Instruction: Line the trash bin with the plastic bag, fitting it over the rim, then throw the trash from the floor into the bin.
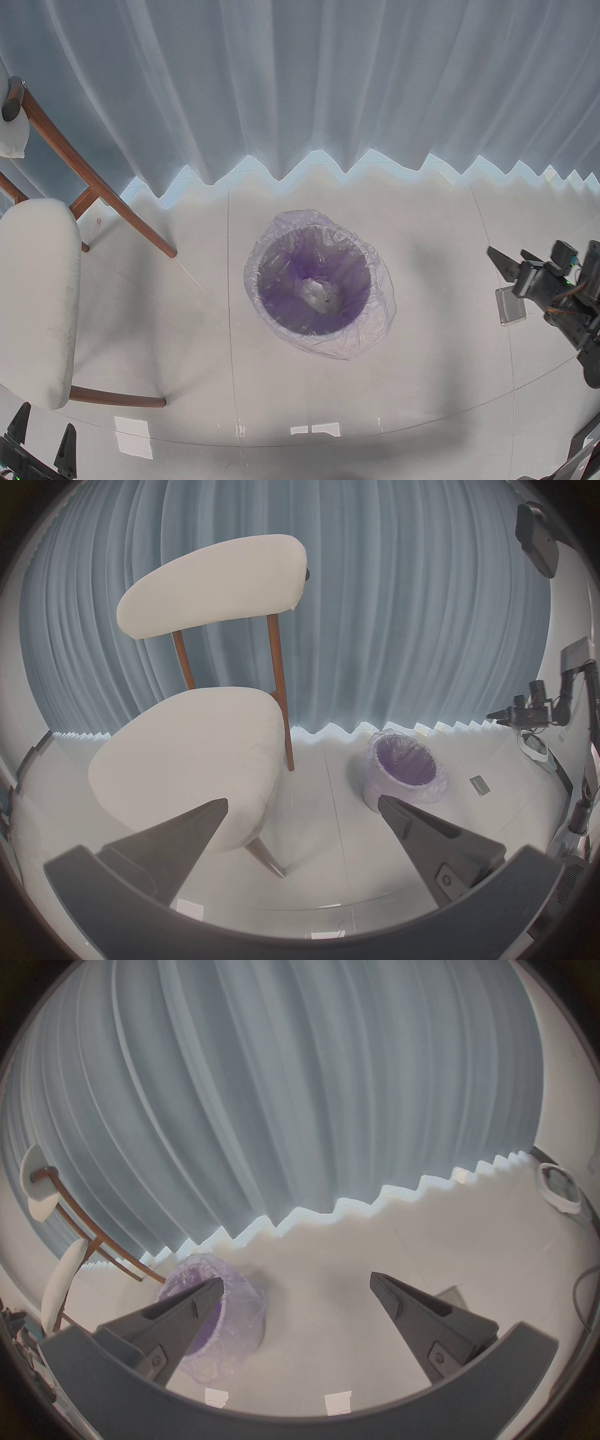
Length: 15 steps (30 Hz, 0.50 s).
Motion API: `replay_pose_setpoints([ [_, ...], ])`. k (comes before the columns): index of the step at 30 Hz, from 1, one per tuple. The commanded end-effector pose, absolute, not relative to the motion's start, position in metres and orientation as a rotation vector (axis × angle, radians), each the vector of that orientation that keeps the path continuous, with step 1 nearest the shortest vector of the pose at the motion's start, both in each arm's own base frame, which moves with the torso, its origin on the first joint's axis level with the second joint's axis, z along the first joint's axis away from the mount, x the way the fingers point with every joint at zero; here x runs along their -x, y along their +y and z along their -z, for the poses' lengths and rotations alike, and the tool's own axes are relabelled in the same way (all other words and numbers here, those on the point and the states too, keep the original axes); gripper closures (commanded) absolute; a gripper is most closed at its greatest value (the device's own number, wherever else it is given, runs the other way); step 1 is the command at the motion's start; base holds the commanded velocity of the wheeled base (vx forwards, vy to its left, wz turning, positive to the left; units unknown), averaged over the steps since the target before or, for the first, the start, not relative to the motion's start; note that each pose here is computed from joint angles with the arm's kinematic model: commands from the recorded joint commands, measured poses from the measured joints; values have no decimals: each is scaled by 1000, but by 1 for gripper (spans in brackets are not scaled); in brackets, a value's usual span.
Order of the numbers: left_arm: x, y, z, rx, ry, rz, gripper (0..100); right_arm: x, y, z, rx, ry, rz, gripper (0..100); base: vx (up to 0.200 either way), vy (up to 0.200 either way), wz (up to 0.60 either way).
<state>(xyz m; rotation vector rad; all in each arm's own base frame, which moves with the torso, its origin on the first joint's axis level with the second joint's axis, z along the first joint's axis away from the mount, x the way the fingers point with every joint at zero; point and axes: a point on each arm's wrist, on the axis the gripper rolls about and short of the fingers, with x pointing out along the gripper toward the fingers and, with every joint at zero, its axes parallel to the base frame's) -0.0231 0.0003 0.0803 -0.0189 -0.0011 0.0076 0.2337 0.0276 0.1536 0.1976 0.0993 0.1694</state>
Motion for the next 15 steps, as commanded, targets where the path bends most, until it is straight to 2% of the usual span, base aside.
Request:
replay_pose_setpoints([
  [1,23,0,-75,21,3,-9,0,-44,-4,-142,-159,-70,45,0,0,0,0],
  [2,23,0,-75,21,3,-9,0,-42,-4,-141,-154,-69,41,0,0,0,0],
  [6,23,0,-75,23,3,-8,0,15,7,-83,12,71,-117,0,0,0,0],
  [8,23,0,-75,23,3,-8,0,15,8,-84,23,26,-146,0,0,0,0],
  [12,23,0,-75,23,3,-8,0,15,8,-83,23,39,-174,0,0,0,0],
  [14,23,0,-75,23,3,-8,0,15,9,-83,17,46,-217,0,0,0,0],
  [15,23,0,-75,23,3,-8,0,15,11,-83,14,47,-291,0,0,0,0],
])
